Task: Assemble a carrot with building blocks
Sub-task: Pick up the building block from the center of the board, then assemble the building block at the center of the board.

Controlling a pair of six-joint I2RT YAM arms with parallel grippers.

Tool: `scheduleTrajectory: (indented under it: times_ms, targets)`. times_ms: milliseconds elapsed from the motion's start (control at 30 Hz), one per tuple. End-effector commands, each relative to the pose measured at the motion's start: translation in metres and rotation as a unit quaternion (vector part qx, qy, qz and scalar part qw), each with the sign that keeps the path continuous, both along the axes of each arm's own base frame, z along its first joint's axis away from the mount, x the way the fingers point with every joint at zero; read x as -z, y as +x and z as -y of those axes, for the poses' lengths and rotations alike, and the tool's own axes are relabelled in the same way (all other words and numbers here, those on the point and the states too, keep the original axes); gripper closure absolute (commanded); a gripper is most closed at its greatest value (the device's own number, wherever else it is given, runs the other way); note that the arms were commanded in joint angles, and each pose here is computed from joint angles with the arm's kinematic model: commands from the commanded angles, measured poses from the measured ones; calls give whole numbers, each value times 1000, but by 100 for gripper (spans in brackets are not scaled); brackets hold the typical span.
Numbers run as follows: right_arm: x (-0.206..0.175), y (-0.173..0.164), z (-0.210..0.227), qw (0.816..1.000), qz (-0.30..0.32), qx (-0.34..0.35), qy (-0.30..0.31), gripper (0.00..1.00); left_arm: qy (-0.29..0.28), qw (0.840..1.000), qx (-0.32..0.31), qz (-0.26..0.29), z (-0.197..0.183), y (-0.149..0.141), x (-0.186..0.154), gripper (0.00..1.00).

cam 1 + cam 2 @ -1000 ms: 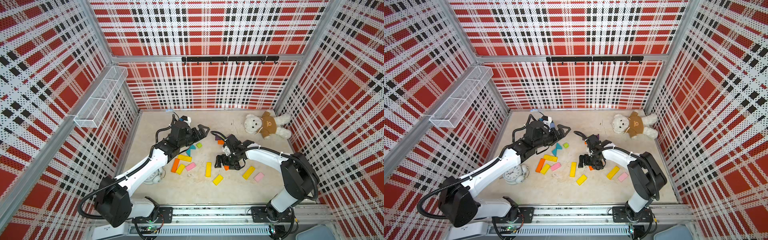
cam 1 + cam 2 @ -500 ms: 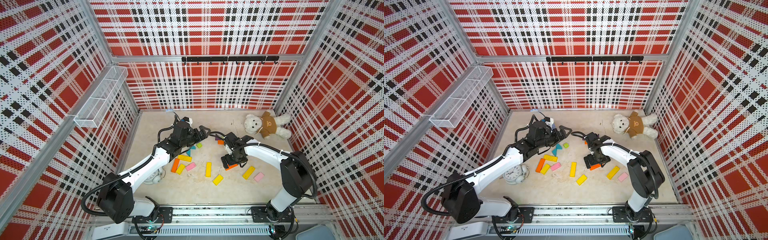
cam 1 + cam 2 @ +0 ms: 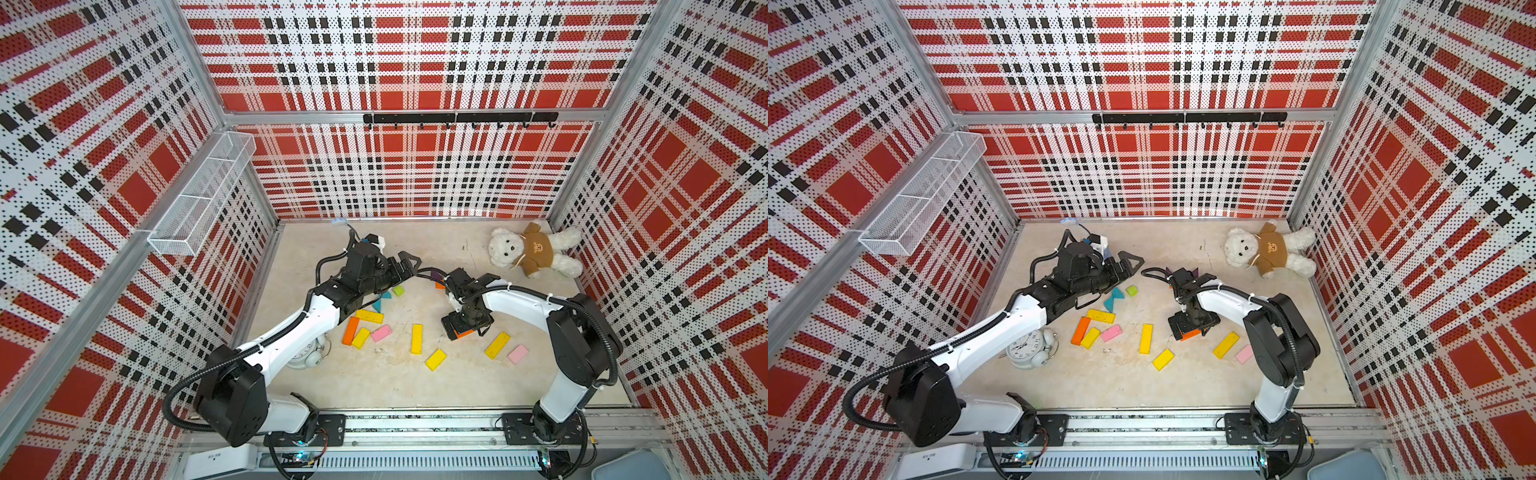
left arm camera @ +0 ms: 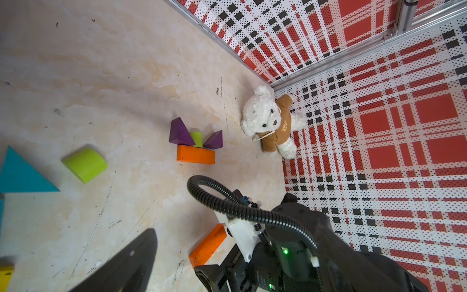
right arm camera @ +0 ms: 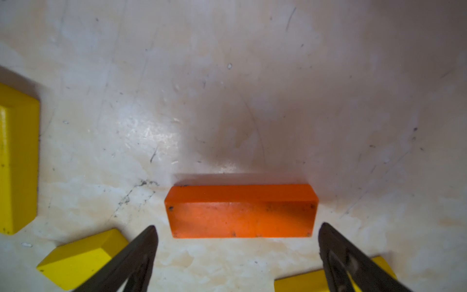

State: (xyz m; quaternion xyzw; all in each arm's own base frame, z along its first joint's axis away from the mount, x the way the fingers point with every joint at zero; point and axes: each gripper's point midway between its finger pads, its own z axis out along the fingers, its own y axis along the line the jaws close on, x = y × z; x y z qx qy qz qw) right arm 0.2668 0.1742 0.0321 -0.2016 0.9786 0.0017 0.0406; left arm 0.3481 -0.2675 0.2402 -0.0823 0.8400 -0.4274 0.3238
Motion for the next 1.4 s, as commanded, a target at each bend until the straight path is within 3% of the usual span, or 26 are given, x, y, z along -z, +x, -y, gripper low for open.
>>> scheduleTrajectory:
  times_ms: [0, 433, 700, 967, 1200, 1367]
  targets:
    - [9, 2, 0, 1000, -3, -2, 0, 0, 3, 1000, 5, 3, 3, 0, -1, 0]
    - [22, -2, 4, 1000, -13, 22, -7, 1, 4, 1000, 5, 2, 3, 1, 0, 0]
    - [16, 1, 8, 999, -4, 41, -20, 13, 2, 1000, 2, 2, 1, 2, -2, 0]
    - [-29, 49, -10, 993, 48, 104, -8, 14, 4, 999, -33, 3, -21, 13, -4, 1]
    - [-23, 99, -23, 987, 48, 152, 13, 14, 4, 992, -122, -33, -83, 49, 15, 0]
    - [-11, 115, -27, 985, 40, 168, 20, 14, -6, 987, -158, -41, -114, 64, 19, 0]
